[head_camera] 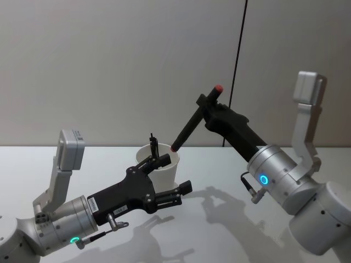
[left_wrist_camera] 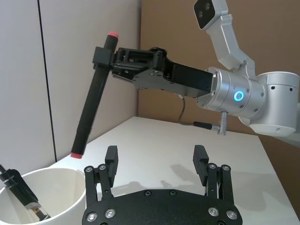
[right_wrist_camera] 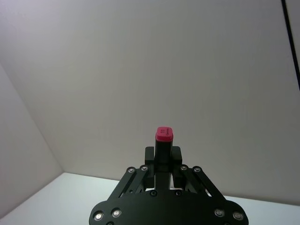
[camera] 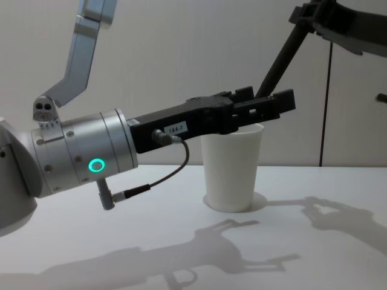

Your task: Place the pen into the pen holder.

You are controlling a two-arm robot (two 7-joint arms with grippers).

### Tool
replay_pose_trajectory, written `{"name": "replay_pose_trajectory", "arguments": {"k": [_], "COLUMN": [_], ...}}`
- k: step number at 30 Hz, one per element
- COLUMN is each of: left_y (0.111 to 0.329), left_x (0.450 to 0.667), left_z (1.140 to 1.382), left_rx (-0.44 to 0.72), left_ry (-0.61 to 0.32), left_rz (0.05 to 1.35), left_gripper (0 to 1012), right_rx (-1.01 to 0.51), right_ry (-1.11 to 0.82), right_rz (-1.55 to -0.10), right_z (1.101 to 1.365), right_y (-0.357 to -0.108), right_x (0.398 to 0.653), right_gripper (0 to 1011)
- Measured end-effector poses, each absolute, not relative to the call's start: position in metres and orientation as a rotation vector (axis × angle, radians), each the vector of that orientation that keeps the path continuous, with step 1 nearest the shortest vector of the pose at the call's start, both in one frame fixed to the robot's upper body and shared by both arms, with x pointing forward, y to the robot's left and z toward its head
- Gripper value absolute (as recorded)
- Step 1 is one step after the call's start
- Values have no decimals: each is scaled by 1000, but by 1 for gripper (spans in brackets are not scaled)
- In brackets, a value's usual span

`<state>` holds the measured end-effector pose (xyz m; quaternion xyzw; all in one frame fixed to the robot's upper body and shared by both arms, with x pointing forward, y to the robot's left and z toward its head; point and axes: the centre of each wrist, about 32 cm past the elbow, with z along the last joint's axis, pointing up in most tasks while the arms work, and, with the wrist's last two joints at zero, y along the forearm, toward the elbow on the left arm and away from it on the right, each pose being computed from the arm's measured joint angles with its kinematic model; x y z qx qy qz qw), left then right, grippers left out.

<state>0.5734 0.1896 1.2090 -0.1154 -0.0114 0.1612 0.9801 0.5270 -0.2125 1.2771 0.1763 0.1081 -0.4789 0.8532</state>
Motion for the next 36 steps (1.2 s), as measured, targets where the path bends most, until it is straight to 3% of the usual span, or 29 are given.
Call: {"name": "replay_pose_trajectory", "arguments": {"k": [33,36], "left_y": [190,190], "left_x": [573,573], "left_z": [1209,1209], "left_rx": [-232,-232], "left_ry": [-23,-23], "left_rz": [325,325], "left_gripper": [1003,1003], "right_rx": [209,204], "right_ry": [71,68], "right_rz": [-1024,-1027], "right_z": [1253,1252], "right_y": [-176,-175], "right_x": [555,556], "right_gripper": [199,242]}}
